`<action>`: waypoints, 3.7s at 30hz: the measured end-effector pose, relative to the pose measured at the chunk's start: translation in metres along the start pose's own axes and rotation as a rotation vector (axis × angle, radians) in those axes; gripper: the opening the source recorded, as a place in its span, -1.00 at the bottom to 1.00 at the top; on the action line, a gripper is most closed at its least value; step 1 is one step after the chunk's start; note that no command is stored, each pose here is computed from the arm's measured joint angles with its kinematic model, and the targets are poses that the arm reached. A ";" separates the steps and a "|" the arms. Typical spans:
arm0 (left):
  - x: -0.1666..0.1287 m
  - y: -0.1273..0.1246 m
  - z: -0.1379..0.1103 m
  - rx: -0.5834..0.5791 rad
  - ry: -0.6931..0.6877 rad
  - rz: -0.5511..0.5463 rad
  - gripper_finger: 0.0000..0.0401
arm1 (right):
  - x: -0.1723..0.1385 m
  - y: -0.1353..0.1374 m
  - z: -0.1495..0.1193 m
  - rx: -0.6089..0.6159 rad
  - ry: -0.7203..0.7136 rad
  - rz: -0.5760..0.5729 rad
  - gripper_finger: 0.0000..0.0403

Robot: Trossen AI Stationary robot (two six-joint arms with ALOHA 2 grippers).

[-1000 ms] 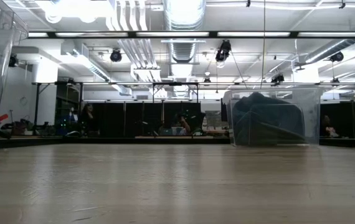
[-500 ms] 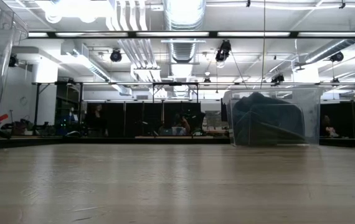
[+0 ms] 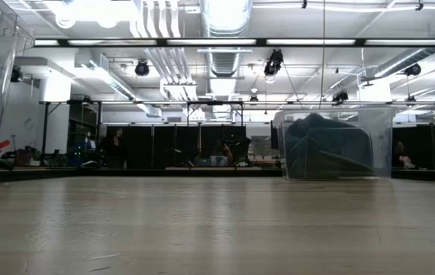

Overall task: Pick & Place hat
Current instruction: Return to Home Position

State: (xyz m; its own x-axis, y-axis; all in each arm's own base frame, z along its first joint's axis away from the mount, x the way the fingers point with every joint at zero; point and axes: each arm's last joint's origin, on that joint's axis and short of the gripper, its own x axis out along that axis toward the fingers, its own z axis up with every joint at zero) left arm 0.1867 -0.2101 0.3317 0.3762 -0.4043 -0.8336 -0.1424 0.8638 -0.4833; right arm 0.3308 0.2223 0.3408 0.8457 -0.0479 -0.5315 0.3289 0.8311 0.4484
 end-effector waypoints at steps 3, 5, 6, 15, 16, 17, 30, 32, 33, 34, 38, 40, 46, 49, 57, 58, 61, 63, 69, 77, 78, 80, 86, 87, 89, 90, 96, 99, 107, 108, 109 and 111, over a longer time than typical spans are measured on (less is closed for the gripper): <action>0.004 0.002 -0.003 -0.021 0.008 0.024 -0.19 | 0.000 0.000 0.000 -0.001 0.000 0.000 -0.41; 0.010 0.004 -0.008 -0.055 0.025 0.041 -0.19 | 0.000 0.000 0.000 -0.004 0.000 0.000 -0.41; 0.012 0.005 -0.010 -0.079 0.045 0.046 -0.19 | 0.000 0.000 0.000 -0.004 0.000 0.000 -0.41; 0.000 -0.024 -0.039 -0.352 0.258 -0.034 -0.19 | 0.000 0.001 -0.002 -0.006 0.044 0.032 -0.41; -0.002 -0.027 -0.041 -0.365 0.266 -0.027 -0.19 | 0.000 0.001 -0.002 -0.006 0.044 0.031 -0.41; -0.002 -0.031 -0.043 -0.383 0.273 -0.015 -0.19 | -0.001 0.001 -0.002 -0.009 0.044 0.032 -0.41; 0.024 -0.037 -0.052 -0.384 0.300 0.235 -0.19 | -0.001 0.003 -0.003 -0.007 0.044 0.038 -0.41; 0.028 -0.037 -0.053 -0.372 0.303 0.244 -0.19 | -0.001 0.003 -0.003 -0.006 0.044 0.038 -0.41; 0.029 -0.037 -0.053 -0.370 0.303 0.247 -0.19 | -0.001 0.003 -0.003 -0.006 0.044 0.038 -0.41; 0.029 -0.037 -0.053 -0.370 0.301 0.249 -0.19 | -0.001 0.003 -0.003 -0.005 0.044 0.038 -0.41; 0.018 -0.036 -0.050 -0.344 0.260 0.222 -0.19 | -0.001 0.003 -0.003 -0.040 0.043 0.039 -0.41; 0.001 -0.039 -0.044 -0.310 0.151 0.172 -0.19 | -0.003 0.002 -0.001 -0.071 0.041 0.043 -0.41; -0.087 -0.030 -0.020 -0.208 -0.314 0.014 -0.19 | -0.032 0.001 0.024 -0.174 -0.013 0.095 -0.41; -0.127 -0.012 -0.013 -0.151 -0.454 -0.031 -0.19 | -0.053 -0.005 0.036 -0.341 -0.032 0.102 -0.41; -0.194 0.049 -0.002 0.018 -0.696 0.050 -0.19 | -0.128 -0.032 0.076 -0.424 -0.123 0.159 -0.41; -0.201 0.055 -0.002 0.045 -0.723 0.072 -0.19 | -0.137 -0.036 0.080 -0.435 -0.138 0.171 -0.41; -0.217 0.072 -0.002 0.127 -0.778 0.137 -0.19 | -0.161 -0.048 0.089 -0.500 -0.168 0.216 -0.41; -0.224 0.081 -0.002 0.168 -0.809 0.188 -0.19 | -0.175 -0.057 0.094 -0.508 -0.179 0.227 -0.41; -0.237 0.097 -0.004 0.298 -0.838 0.340 -0.19 | -0.200 -0.084 0.094 -0.526 -0.180 0.224 -0.41; -0.236 0.124 -0.024 0.319 -0.840 0.383 -0.19 | -0.197 -0.111 0.073 -0.510 -0.187 0.230 -0.41; -0.232 0.129 -0.027 0.305 -0.841 0.385 -0.19 | -0.195 -0.114 0.070 -0.505 -0.193 0.235 -0.41; -0.221 0.138 -0.034 0.273 -0.854 0.374 -0.19 | -0.191 -0.120 0.063 -0.492 -0.216 0.252 -0.41; -0.183 0.166 -0.052 0.244 -0.898 0.281 -0.19 | -0.179 -0.141 0.038 -0.454 -0.270 0.319 -0.41; -0.173 0.171 -0.055 0.235 -0.890 0.270 -0.19 | -0.177 -0.144 0.034 -0.447 -0.281 0.328 -0.41; -0.159 0.179 -0.060 0.221 -0.899 0.237 -0.19 | -0.172 -0.150 0.026 -0.441 -0.307 0.344 -0.41; -0.152 0.183 -0.062 0.222 -0.899 0.219 -0.19 | -0.169 -0.153 0.022 -0.441 -0.318 0.350 -0.41; -0.115 0.203 -0.074 0.218 -0.866 0.200 -0.19 | -0.156 -0.171 -0.001 -0.444 -0.357 0.391 -0.41; -0.108 0.209 -0.078 0.208 -0.921 0.156 -0.19 | -0.152 -0.180 -0.011 -0.437 -0.367 0.423 -0.41; -0.087 0.221 -0.084 0.213 -1.001 0.103 -0.19 | -0.142 -0.204 -0.034 -0.421 -0.415 0.442 -0.41; -0.081 0.221 -0.084 0.223 -0.995 0.104 -0.19 | -0.141 -0.207 -0.036 -0.413 -0.427 0.446 -0.41; -0.075 0.221 -0.083 0.238 -0.981 0.102 -0.19 | -0.139 -0.210 -0.039 -0.404 -0.440 0.448 -0.41; -0.067 0.220 -0.080 0.242 -0.984 0.079 -0.19 | -0.134 -0.215 -0.043 -0.385 -0.467 0.456 -0.41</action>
State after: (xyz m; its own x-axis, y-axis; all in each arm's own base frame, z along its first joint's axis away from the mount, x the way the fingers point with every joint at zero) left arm 0.0565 -0.0175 0.2601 0.9759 -0.0108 -0.2179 -0.0514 0.9593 -0.2776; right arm 0.1285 0.0735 0.2846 0.9811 0.1882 0.0448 -0.1934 0.9555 0.2227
